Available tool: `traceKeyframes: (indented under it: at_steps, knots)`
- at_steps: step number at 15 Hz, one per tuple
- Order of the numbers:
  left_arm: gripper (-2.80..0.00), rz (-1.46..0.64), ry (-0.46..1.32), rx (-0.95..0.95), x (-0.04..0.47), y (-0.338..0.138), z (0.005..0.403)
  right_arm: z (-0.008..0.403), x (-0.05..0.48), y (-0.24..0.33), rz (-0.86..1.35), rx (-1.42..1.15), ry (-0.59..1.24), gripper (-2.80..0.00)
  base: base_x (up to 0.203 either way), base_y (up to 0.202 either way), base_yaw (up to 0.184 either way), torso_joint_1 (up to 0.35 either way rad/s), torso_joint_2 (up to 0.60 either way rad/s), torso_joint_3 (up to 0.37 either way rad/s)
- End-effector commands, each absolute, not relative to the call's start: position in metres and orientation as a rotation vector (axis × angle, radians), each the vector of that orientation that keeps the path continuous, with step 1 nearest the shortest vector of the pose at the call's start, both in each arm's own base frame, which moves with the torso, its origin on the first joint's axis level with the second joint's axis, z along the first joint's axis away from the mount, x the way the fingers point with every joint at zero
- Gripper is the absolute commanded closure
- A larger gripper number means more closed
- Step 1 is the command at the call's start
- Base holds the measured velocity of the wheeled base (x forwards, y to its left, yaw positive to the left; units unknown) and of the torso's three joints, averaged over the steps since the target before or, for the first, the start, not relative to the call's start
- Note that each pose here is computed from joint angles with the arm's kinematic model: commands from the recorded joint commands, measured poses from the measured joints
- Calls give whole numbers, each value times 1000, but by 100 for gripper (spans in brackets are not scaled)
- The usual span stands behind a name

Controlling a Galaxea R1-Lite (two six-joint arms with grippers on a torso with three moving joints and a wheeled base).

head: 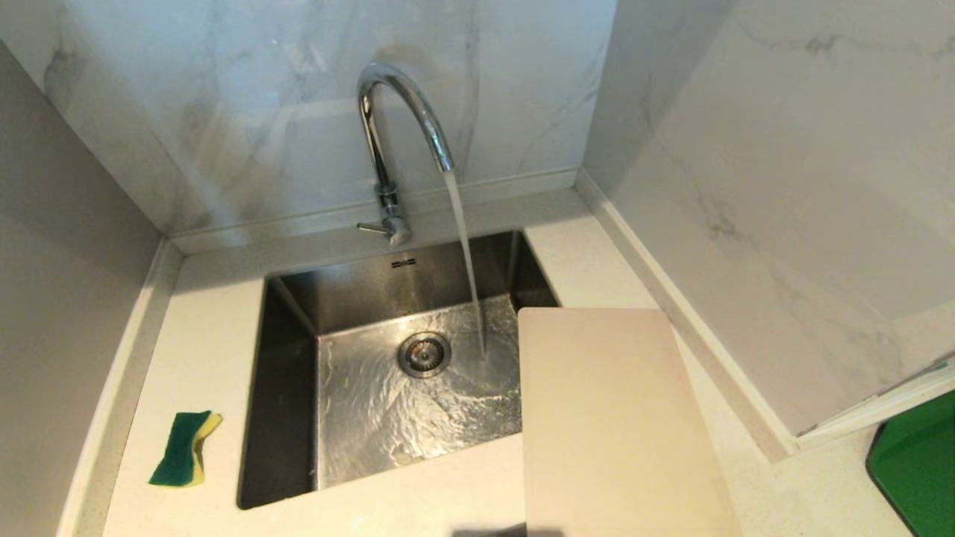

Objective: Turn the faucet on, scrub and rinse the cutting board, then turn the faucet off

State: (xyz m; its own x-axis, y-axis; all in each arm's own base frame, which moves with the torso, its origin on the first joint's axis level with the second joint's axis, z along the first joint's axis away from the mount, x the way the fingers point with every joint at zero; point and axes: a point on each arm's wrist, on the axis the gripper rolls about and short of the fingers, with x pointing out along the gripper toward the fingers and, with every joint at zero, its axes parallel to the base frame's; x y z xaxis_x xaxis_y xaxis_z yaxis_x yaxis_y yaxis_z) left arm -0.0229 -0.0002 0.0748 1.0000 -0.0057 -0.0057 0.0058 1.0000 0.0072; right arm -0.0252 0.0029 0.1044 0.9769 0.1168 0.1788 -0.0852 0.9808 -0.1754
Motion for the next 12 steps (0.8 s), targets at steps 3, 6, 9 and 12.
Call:
traceKeyframes:
  at_steps: [3, 6, 9, 12]
  knots:
    - [0, -5, 5, 8, -23, 0, 75, 75, -23, 1, 44, -160, 1, 0, 0, 0, 0, 0, 0, 0]
    - [0, -6, 6, 8, -23, 0, 75, 74, -23, 0, 13, -27, 11, 0, 0, 0, 0, 0, 0, 0]
    - [0, -5, 5, 8, -23, 0, 75, 74, -23, 0, 2, -25, 11, 0, 0, 0, 0, 0, 0, 0]
    - [0, -5, 5, 8, -23, 0, 75, 74, -23, 1, 30, -76, 11, 0, 0, 0, 0, 0, 0, 0]
